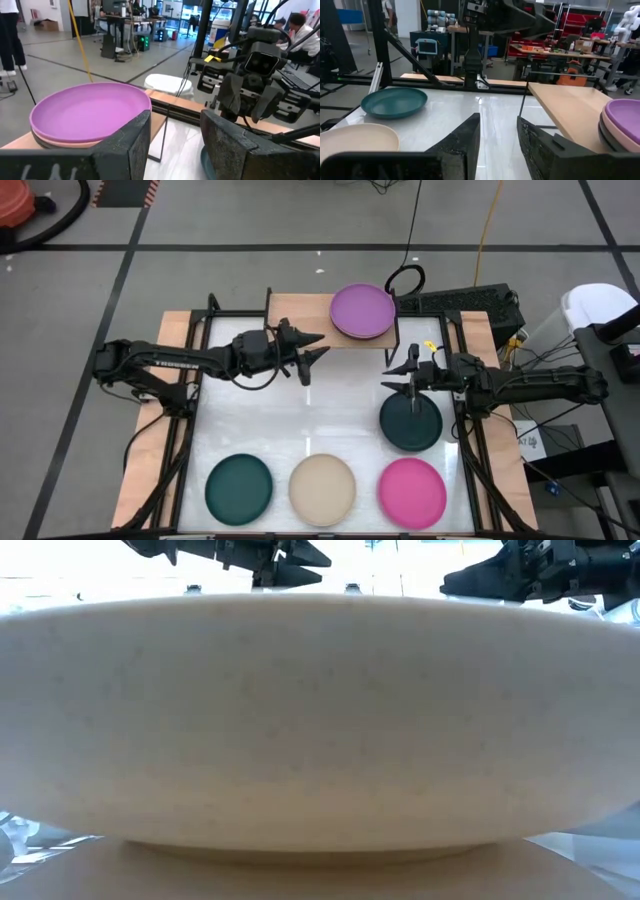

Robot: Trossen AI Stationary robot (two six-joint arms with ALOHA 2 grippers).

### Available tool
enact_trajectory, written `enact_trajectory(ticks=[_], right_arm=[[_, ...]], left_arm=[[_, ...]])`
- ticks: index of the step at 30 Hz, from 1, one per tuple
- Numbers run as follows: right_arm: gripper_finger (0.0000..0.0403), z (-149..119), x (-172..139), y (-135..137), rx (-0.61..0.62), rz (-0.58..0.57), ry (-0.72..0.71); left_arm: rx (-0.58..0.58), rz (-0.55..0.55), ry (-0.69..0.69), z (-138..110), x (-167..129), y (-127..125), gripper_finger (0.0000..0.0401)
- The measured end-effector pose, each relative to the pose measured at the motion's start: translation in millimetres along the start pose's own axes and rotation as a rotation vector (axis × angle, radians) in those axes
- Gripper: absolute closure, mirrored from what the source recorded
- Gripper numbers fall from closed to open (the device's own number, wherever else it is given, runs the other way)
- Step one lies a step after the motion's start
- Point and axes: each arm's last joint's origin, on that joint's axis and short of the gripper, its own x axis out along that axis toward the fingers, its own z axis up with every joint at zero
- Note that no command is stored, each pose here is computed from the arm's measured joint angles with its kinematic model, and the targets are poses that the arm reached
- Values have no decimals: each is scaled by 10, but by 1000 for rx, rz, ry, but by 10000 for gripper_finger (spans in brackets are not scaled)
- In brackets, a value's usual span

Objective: Place and stack plates onto a shelf
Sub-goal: Put the pink plate on the shelf

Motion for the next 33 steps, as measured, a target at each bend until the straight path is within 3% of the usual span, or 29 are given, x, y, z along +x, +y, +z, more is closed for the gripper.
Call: enact_trajectory(ticks=[21,25,29,33], right_arm=[[289,-192,-7,16,24,16,197],[289,-225,-15,37,55,44,239],[289,-166,-13,92,53,85,330],[289,-60,44,109,61,37,446]], left_arm=[[44,-9,-9,8,-3,-17,224],[158,-11,-36,61,-31,-11,224],[168,-27,-102,195,-78,54,224],[167,-101,-96,145,-45,12,224]])
